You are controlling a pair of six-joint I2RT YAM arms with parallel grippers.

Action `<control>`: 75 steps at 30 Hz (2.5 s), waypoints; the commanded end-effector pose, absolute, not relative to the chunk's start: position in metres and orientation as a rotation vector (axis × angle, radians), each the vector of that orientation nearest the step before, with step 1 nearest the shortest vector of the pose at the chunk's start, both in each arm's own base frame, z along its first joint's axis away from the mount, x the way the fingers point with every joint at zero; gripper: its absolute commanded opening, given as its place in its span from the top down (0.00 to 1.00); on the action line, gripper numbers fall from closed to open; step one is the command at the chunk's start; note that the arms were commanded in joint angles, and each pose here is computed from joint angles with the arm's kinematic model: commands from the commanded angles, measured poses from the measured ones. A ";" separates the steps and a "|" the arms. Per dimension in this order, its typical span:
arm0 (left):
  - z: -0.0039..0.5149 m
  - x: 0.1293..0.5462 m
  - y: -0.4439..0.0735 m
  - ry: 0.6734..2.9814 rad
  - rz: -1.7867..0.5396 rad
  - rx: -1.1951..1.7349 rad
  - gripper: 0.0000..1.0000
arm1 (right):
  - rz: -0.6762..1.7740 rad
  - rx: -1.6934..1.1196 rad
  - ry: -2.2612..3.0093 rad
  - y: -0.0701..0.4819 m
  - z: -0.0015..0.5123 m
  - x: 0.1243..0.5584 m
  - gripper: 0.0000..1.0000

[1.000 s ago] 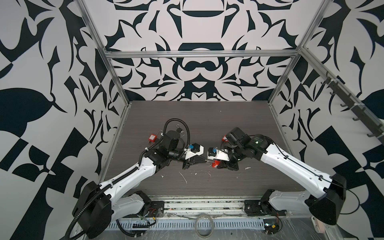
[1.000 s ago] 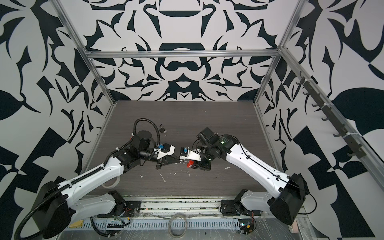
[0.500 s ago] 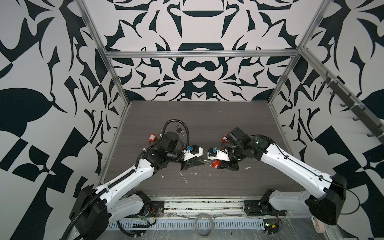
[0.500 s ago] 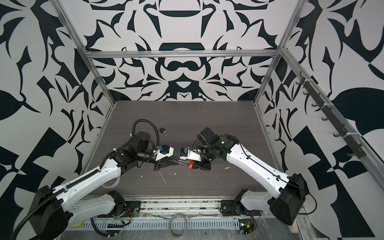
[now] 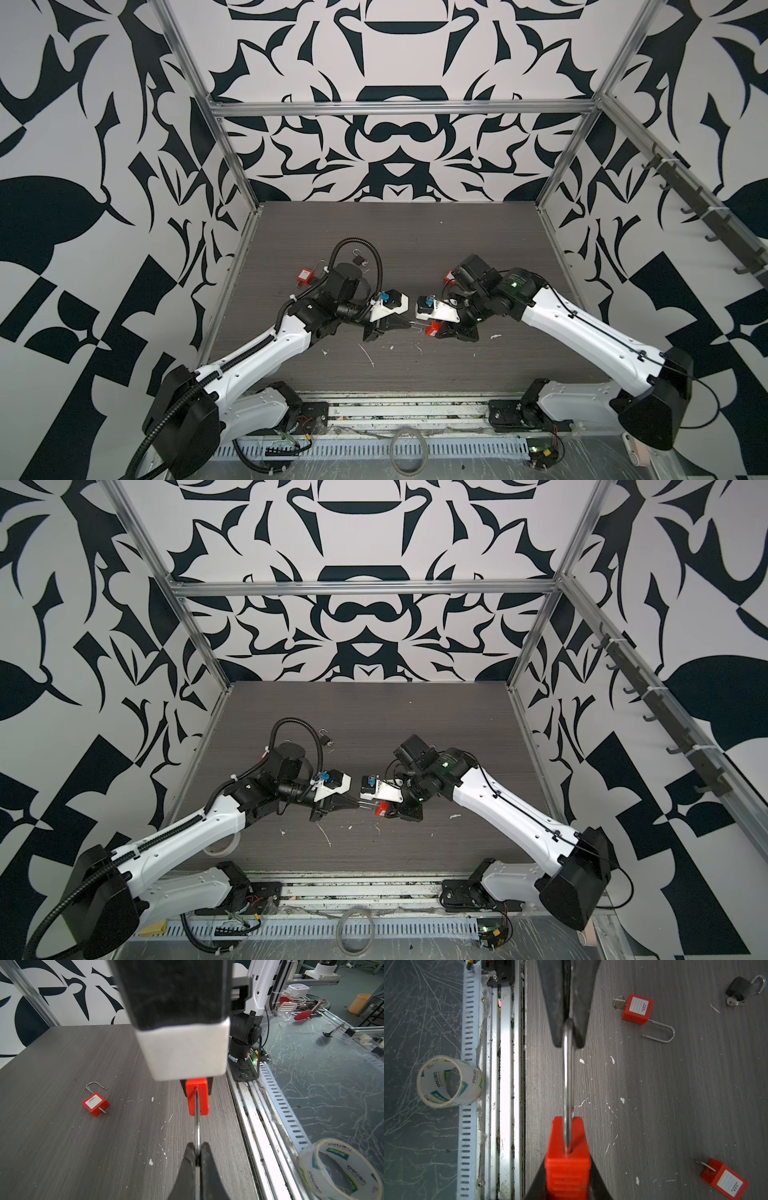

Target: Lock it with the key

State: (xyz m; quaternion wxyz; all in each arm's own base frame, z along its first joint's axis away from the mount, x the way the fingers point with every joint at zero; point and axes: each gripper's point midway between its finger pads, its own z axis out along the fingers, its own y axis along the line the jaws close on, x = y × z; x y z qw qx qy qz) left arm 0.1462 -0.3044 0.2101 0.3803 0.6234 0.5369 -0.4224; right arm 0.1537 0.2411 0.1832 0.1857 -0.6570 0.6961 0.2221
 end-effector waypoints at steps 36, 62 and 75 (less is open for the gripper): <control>0.214 0.139 -0.329 1.312 -1.219 1.550 1.00 | 0.751 -1.722 1.663 0.286 0.247 0.168 0.83; 0.256 0.153 -0.314 1.198 -1.239 1.400 1.00 | 0.403 -1.755 1.974 0.204 0.267 0.150 0.30; 0.255 0.151 -0.314 1.178 -1.249 1.387 1.00 | 0.509 -1.803 1.930 0.237 0.259 0.165 0.52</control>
